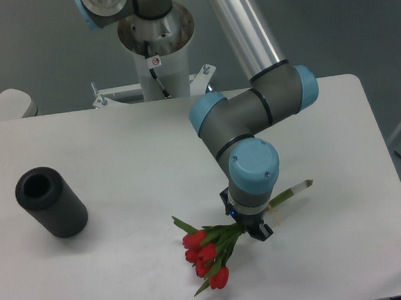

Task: Insert the flowers into the vase
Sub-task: 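Carry the red tulip bunch in the gripper toward the black vase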

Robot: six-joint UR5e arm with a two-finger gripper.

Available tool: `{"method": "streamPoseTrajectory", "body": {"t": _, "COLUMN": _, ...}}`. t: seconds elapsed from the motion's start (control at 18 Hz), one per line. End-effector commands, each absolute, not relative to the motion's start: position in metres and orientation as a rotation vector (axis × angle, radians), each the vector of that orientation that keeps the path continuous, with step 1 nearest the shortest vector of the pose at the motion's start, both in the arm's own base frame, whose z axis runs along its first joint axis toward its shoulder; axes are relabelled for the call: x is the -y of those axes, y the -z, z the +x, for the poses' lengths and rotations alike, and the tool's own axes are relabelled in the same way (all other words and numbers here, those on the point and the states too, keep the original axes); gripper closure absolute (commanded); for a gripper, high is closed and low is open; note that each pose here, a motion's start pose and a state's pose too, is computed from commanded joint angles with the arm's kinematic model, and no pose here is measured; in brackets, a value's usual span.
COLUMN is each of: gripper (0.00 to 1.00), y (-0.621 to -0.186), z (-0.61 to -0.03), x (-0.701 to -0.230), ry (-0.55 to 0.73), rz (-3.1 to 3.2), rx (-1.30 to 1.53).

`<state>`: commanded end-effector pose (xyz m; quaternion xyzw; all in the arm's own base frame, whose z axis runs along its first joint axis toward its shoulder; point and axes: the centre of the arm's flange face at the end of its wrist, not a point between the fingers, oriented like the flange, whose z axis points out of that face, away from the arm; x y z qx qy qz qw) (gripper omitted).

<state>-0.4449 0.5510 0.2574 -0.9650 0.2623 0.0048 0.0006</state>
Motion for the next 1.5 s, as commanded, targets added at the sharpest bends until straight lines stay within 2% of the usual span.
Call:
{"method": "streamPoseTrajectory", "body": {"t": 0.5, "gripper": 0.85, "y": -0.256, "z": -0.445, "x": -0.547, "ry": 0.012, "rz": -3.023, "rx": -0.777}}
{"method": "streamPoseTrajectory", "body": {"t": 0.67, "gripper": 0.9, "y": -0.256, "z": -0.442, "x": -0.547, "ry": 0.048, "rz": -2.988, "rx": -0.76}}
{"method": "streamPoseTrajectory", "body": {"t": 0.83, "gripper": 0.91, "y": -0.257, "z": -0.44, "x": -0.547, "ry": 0.061, "rz": -2.969, "rx": -0.753}}
{"method": "streamPoseTrajectory", "body": {"t": 1.17, "gripper": 0.91, "y": -0.272, "z": -0.425, "x": -0.553, "ry": 0.102, "rz": -2.911, "rx": -0.676}}
{"method": "streamPoseTrajectory", "body": {"t": 1.5, "gripper": 0.94, "y": -0.291, "z": -0.402, "x": -0.565, "ry": 0.22, "rz": -2.765, "rx": -0.53}}
